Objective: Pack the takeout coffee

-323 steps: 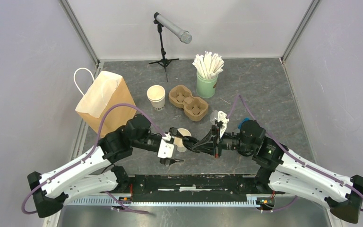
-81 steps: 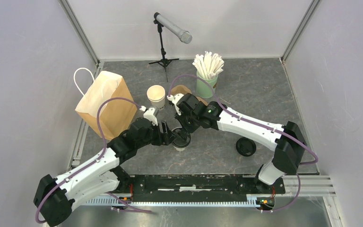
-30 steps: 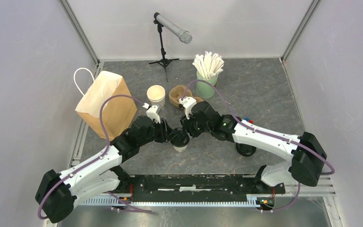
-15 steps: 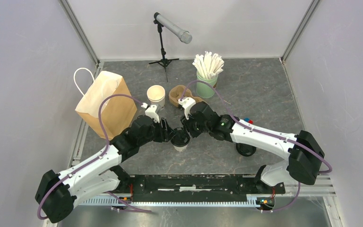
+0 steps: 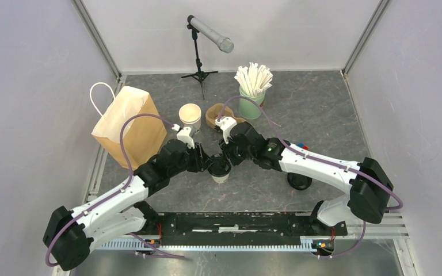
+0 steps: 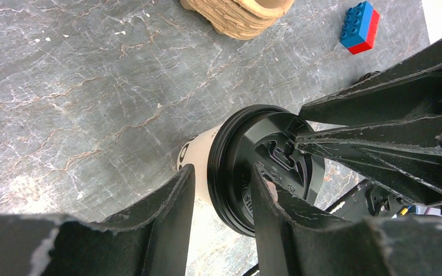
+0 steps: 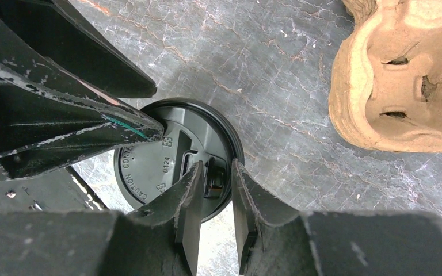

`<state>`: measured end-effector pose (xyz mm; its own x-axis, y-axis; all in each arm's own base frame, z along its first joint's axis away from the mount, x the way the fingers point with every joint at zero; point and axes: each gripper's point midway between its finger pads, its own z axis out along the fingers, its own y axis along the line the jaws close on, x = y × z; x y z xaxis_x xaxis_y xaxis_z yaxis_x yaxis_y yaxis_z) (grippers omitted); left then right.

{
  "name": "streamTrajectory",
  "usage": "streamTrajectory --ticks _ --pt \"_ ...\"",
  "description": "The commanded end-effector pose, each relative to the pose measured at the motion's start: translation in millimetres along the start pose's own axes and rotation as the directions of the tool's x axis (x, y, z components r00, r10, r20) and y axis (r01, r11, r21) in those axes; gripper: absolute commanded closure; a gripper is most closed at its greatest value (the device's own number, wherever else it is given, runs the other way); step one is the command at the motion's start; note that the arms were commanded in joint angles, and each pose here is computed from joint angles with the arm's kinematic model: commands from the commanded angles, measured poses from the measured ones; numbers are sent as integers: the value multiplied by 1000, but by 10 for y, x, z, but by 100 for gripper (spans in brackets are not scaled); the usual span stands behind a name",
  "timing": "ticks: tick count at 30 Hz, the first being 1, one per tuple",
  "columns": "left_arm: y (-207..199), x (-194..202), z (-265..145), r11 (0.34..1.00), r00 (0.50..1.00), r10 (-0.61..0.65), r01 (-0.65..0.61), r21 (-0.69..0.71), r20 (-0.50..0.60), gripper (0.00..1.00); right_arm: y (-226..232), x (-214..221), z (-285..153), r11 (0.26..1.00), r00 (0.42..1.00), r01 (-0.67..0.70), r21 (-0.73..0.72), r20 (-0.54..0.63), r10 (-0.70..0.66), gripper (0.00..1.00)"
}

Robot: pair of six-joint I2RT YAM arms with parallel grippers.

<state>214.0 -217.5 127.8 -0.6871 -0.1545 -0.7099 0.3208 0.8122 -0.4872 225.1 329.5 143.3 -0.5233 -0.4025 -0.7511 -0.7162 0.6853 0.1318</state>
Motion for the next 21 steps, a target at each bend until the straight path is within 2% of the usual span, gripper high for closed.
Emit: streamTrajectory --ticks 1,10,21 --pt "46 55 46 1000 1000 -16 16 -18 -18 53 -17 -154 20 1000 999 12 12 40 -13 69" --pt "151 311 140 999 996 -30 28 -29 -85 48 -93 33 40 999 1000 16 37 18 -16 67" --pt "237 547 129 996 985 -81 73 -53 -152 57 -211 434 50 999 1000 15 52 -18 -14 68"
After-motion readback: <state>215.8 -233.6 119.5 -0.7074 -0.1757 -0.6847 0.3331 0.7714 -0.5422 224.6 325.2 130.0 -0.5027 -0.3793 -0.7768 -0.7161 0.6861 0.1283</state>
